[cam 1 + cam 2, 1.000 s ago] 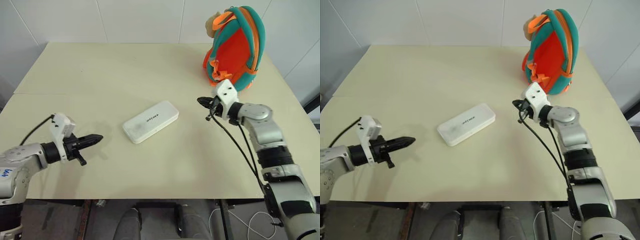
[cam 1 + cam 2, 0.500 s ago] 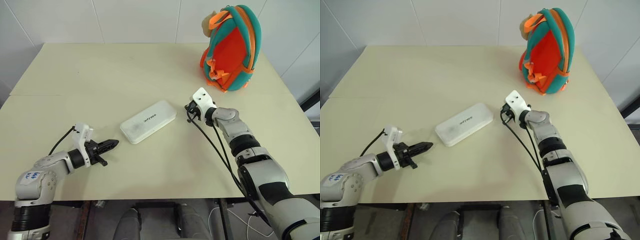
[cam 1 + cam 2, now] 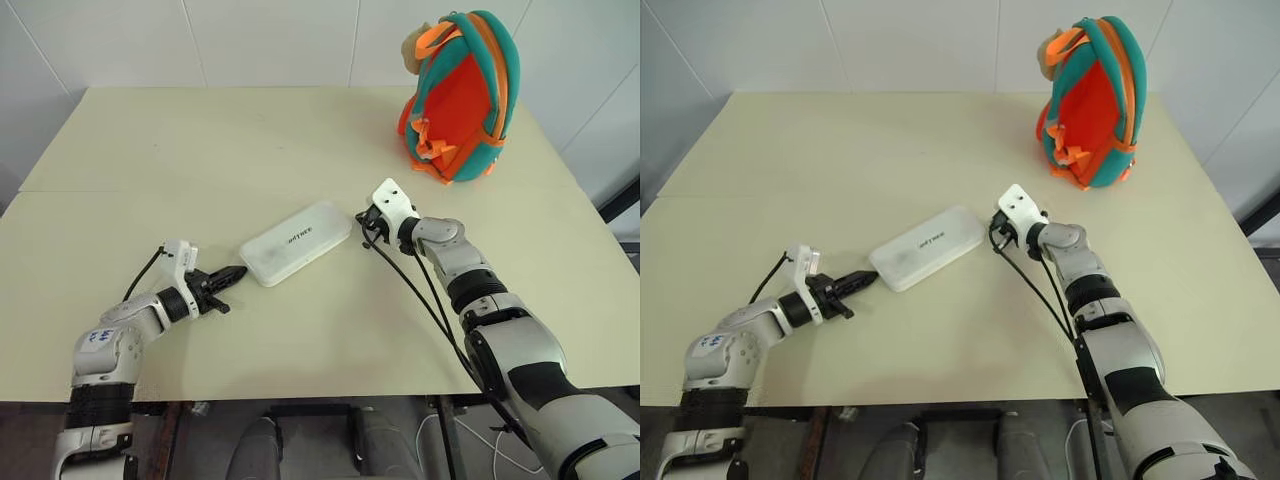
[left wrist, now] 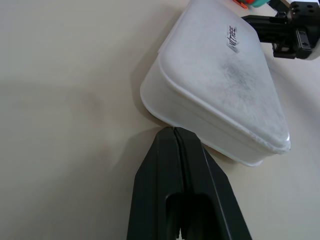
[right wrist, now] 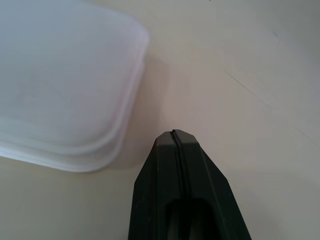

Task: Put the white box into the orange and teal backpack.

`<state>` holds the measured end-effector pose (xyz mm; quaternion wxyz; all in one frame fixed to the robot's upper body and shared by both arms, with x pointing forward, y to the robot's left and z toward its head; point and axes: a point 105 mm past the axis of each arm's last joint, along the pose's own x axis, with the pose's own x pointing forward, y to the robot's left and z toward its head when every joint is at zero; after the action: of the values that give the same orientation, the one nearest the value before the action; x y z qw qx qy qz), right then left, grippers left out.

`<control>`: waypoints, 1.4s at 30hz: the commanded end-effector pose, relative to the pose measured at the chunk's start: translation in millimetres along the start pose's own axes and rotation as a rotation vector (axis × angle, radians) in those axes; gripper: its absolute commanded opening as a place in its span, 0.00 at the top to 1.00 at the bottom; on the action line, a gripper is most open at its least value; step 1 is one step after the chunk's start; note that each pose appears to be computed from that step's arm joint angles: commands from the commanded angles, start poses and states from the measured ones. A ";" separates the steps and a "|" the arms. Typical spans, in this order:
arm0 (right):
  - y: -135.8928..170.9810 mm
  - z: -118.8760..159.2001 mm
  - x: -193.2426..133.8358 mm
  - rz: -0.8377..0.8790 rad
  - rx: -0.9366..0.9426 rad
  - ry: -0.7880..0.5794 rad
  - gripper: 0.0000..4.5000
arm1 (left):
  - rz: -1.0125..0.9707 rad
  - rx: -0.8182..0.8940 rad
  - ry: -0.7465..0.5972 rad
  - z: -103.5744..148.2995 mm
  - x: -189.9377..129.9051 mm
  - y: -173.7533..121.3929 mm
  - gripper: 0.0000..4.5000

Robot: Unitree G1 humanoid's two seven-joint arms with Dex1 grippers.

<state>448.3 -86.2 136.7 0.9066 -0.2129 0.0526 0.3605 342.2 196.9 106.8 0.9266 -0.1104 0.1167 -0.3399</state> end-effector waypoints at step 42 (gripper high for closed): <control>90.8 10.7 -100.6 0.560 -0.139 0.070 1.00 | -0.319 0.220 0.276 0.5 -6.4 -56.3 1.00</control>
<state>329.5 -112.4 124.4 0.7791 -0.2748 0.1623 0.5396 319.1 191.9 118.6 0.8810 0.0244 0.1998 -0.4282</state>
